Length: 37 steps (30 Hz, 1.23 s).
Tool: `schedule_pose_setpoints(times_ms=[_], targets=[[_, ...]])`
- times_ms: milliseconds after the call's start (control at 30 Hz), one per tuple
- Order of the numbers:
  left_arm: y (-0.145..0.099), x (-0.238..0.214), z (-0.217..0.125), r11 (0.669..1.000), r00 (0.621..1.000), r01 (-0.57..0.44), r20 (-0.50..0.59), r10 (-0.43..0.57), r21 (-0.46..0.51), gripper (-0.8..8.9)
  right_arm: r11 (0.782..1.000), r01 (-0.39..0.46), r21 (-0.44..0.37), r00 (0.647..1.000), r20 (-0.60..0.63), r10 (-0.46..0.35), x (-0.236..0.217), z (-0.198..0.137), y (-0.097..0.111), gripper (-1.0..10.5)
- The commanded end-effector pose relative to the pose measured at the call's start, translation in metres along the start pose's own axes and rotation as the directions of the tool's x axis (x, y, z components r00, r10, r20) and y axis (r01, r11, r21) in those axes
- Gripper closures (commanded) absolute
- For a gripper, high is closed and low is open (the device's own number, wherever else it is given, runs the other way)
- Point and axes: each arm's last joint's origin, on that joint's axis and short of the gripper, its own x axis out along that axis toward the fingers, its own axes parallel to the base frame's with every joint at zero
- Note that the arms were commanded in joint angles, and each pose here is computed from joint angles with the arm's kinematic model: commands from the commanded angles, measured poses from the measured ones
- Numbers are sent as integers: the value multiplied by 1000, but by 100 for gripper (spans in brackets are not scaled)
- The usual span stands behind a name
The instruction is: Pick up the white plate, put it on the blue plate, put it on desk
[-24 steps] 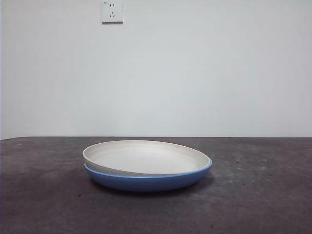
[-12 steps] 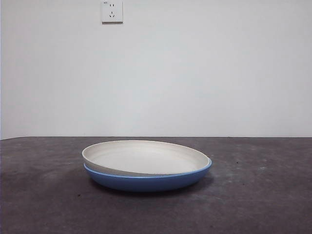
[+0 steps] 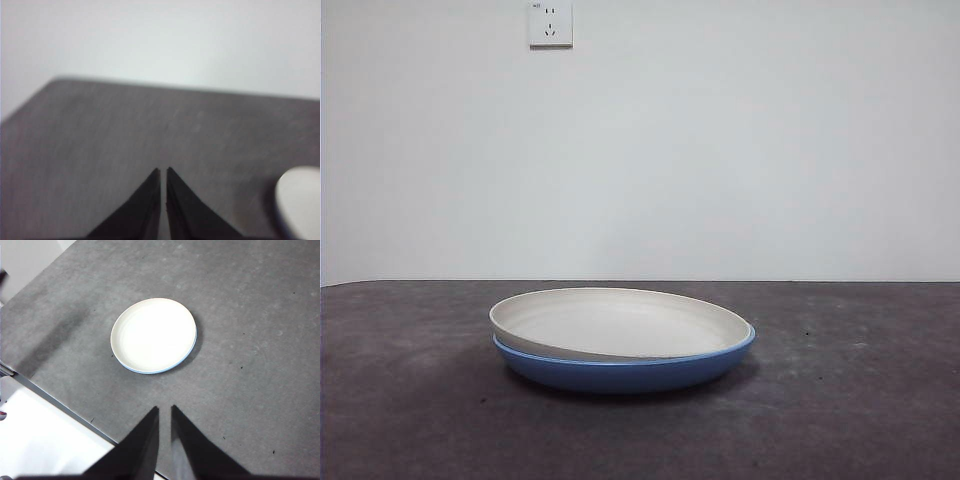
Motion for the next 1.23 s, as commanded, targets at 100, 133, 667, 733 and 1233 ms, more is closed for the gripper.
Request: schedule_pose_setpoints(times_ms=[100,133,667,733,1233], targets=[[5,5,-35,999,1000,-19,10,20,-34,793,1000,8,14,998,-58,-7,-3,-4,0,909],[5,7,-39,999,1000,-21,0,21,-34,793,1000,8,13,998,-58,-7,-3,-4,0,909],[8,14,-64,999,997,-30,-66,28,-25,793,1000,7,13,998,-55,-7,-3,-4,0,909],[8,14,-64,999,997,-30,-66,28,-25,793,1000,7,13,998,-55,-7,-3,-4,0,909],[8,14,-64,999,997,-30,-66,29,-25,793,1000,7,13,998,-55,-7,-3,-4,0,909]])
